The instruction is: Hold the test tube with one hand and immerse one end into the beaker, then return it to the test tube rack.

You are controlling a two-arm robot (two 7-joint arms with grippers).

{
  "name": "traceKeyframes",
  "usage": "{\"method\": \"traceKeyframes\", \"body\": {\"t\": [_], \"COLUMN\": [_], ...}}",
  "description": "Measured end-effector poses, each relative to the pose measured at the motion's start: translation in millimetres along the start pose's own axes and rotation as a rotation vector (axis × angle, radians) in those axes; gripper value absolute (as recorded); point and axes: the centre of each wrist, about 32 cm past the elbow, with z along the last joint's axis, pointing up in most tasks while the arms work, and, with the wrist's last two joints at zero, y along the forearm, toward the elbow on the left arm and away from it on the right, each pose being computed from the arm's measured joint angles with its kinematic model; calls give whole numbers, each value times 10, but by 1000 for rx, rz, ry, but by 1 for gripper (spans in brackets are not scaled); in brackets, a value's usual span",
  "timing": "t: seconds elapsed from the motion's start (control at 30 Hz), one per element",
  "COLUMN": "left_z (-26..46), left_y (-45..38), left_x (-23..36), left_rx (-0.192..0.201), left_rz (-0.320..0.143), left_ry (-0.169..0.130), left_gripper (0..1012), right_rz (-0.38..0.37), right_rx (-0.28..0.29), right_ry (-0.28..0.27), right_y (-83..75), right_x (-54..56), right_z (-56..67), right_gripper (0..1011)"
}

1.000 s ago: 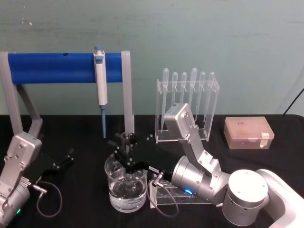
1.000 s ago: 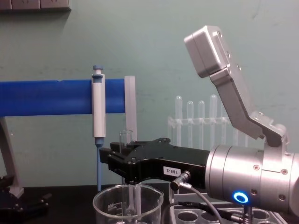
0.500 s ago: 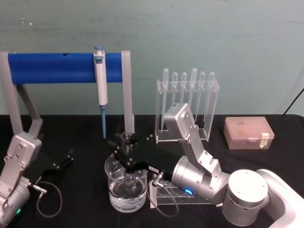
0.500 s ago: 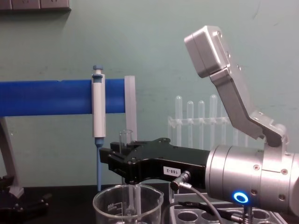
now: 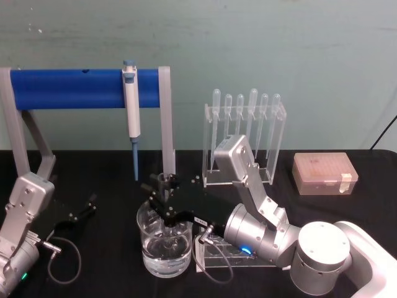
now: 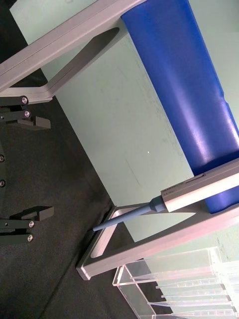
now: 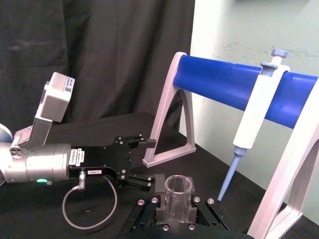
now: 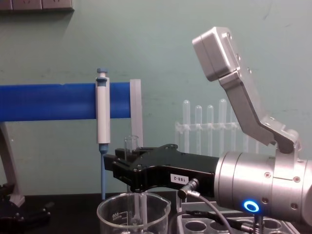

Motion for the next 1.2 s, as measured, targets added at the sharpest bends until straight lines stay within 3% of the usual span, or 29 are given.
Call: {"method": "traceKeyframes", "body": {"t": [1.2], "left_z": [0], "left_y": [0], "left_x": [0], "left_rx": [0], "left_rz": [0], "left_ry": [0], "left_gripper": [1000], "right_rz": [0], "right_rx": [0], "right_ry": [0], "right_y": [0], "right_x": [0], "right_z": [0], "right_gripper": [217]}}
